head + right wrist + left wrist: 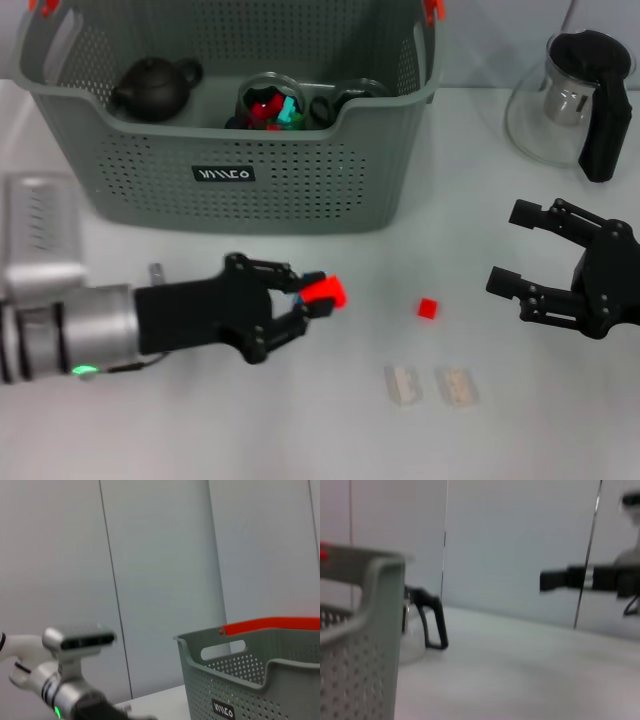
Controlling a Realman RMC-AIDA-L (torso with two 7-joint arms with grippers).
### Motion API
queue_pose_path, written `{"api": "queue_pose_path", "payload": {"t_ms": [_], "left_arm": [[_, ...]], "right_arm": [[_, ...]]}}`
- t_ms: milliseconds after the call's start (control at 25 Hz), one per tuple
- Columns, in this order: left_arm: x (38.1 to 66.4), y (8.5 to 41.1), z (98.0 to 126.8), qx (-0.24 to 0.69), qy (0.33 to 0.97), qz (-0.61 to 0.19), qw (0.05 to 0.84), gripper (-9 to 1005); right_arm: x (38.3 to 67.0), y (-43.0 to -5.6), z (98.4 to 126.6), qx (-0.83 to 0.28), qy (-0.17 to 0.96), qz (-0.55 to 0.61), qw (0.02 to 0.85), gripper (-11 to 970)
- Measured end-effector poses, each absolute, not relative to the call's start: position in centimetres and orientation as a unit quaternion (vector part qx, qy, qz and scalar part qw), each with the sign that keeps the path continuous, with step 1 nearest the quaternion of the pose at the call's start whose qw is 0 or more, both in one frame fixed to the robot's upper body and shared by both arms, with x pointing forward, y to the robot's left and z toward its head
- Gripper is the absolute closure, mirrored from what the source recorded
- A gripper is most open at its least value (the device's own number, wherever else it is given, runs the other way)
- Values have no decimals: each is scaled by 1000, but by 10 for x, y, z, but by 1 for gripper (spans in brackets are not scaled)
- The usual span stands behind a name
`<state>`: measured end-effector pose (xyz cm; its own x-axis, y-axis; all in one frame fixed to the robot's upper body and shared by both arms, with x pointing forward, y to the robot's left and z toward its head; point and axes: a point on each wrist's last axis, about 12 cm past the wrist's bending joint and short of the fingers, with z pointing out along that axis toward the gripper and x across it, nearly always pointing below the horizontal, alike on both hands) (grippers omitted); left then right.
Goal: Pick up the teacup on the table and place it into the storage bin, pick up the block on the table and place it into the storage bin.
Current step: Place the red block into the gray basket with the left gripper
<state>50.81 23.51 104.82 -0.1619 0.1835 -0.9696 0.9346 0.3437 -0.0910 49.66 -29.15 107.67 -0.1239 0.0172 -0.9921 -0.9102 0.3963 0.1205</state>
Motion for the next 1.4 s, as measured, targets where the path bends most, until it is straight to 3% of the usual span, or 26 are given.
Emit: {"api": "queue_pose_path", "payload": {"t_ms": [240,440,560,760,1000,1400], "left_arm": [[512,262,1092,409,610,-437,520,774],[547,275,1149,390,572,-475,543,774],[577,271,1176,389,587,-455,545,774],[635,254,1212,379,666,-376,520,774],[675,233,1208,366,766,-221,479,773],[686,202,1174,351,833,-84,419,736]], "right_arm": [[497,-291,1077,-358,623,416,557,116],[498,-288,1077,-360,622,417,556,117],[499,-286,1077,-363,620,419,555,118],[500,-283,1078,-367,616,424,554,120],[501,-282,1078,-368,615,423,554,122],[501,-280,1078,-368,615,424,554,125]]}}
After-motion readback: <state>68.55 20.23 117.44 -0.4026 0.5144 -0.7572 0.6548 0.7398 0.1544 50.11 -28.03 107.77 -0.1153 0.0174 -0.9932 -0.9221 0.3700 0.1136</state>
